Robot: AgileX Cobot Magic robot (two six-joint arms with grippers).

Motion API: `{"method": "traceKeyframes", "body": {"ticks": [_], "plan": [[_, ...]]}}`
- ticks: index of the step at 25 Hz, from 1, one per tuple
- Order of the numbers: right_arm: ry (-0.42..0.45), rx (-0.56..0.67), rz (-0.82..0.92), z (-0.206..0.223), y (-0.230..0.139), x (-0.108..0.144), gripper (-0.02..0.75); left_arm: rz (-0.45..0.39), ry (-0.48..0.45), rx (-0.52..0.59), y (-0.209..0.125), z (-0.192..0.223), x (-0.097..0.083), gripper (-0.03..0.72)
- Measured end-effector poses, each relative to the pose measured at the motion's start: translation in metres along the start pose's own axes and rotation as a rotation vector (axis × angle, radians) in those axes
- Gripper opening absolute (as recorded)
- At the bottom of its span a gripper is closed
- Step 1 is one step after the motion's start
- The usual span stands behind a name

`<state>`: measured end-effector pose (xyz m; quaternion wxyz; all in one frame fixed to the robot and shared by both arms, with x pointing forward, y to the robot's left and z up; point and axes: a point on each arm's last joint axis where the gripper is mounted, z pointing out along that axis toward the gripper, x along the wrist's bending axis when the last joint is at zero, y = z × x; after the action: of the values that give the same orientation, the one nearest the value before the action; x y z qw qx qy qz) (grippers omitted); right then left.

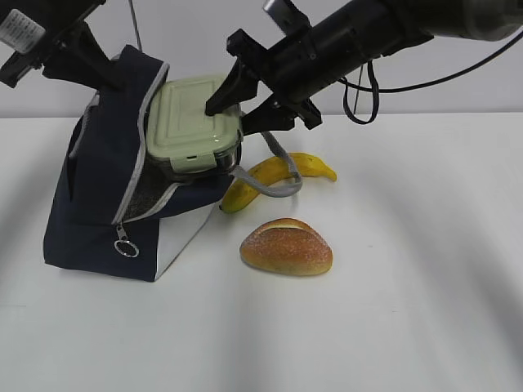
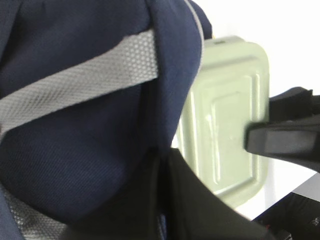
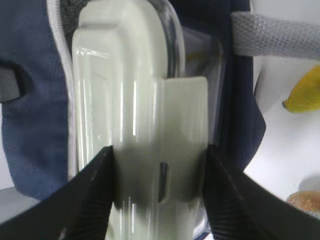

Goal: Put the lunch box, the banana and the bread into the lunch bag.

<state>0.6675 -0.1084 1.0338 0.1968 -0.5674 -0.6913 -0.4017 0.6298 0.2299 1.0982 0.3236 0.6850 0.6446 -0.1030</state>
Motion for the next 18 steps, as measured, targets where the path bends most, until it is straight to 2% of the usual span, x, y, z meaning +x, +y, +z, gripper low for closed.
{"method": "traceKeyframes", "body": {"ticks": [9,18], "plan": [[-0.020,-0.040,-0.045,0.038,-0.011,0.030,0.386,0.000,0.000,0.004,0.000,0.000,0.000,0.001],[-0.077,-0.059,-0.083,0.058,-0.019,0.041,0.386,0.001,0.001,0.004,0.000,0.000,0.000,0.001]]}}
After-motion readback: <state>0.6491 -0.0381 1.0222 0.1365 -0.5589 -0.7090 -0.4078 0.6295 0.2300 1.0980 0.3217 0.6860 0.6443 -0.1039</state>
